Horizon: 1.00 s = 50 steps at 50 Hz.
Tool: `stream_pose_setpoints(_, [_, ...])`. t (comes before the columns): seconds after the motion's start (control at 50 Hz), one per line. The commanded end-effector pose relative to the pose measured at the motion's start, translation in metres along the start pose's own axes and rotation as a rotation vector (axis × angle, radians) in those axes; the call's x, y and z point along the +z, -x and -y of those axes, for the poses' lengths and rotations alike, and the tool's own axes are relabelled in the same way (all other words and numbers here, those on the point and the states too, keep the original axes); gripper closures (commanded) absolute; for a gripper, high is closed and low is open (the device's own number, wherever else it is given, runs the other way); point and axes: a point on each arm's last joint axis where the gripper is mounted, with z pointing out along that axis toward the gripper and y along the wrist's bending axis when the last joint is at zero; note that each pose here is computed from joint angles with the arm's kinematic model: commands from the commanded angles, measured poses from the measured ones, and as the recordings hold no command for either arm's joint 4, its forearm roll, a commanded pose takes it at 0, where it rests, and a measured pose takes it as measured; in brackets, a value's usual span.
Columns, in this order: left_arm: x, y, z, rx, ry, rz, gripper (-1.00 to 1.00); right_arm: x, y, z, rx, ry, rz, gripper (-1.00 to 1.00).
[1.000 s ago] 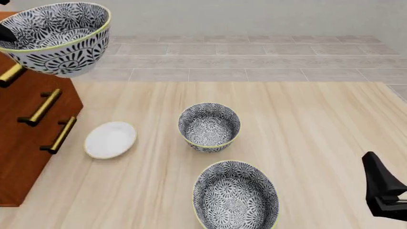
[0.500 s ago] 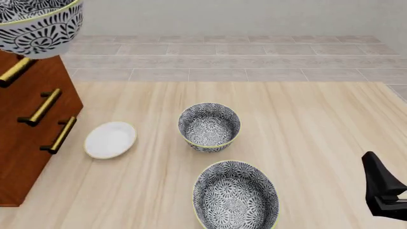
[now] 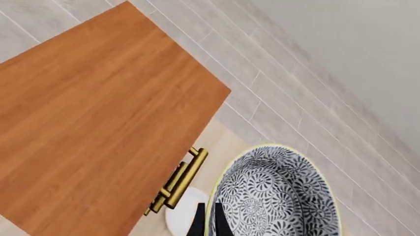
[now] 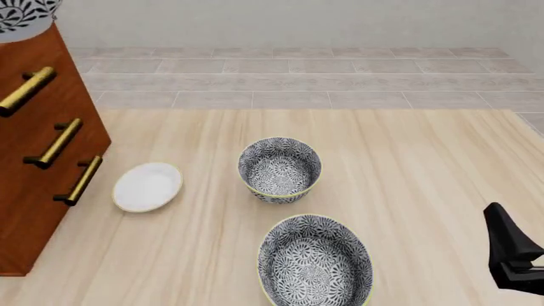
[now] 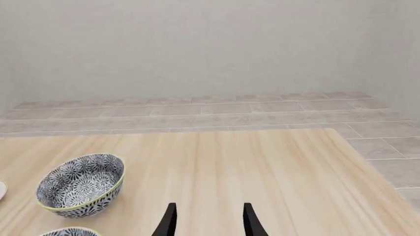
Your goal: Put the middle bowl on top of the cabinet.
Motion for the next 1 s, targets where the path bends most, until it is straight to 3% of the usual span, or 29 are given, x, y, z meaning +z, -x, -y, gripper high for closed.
stream_pose_setpoints(0.02, [-0.006, 0.016, -0.005, -0.025, 0.03, 0.047, 1.0, 0.0, 0.0, 0.0, 0.002, -0.001, -0.001, -1.0])
stream_pose_setpoints(0.4, [-0.011, 0.032, -0.018, -0.091, 0.093, 0.103, 1.0, 0.0, 0.0, 0.0, 0.003, 0.0, 0.0, -1.0])
stream_pose_setpoints(0.74, [-0.008, 0.05, -0.041, -0.142, 0.187, 0.159, 1.0, 0.0, 0.0, 0.0, 0.008, -0.003, -0.001, -1.0])
stream_pose_setpoints(1.0, [-0.001, 0.052, -0.048, -0.176, 0.211, 0.161, 1.0, 0.0, 0.0, 0.0, 0.01, -0.004, -0.001, -1.0])
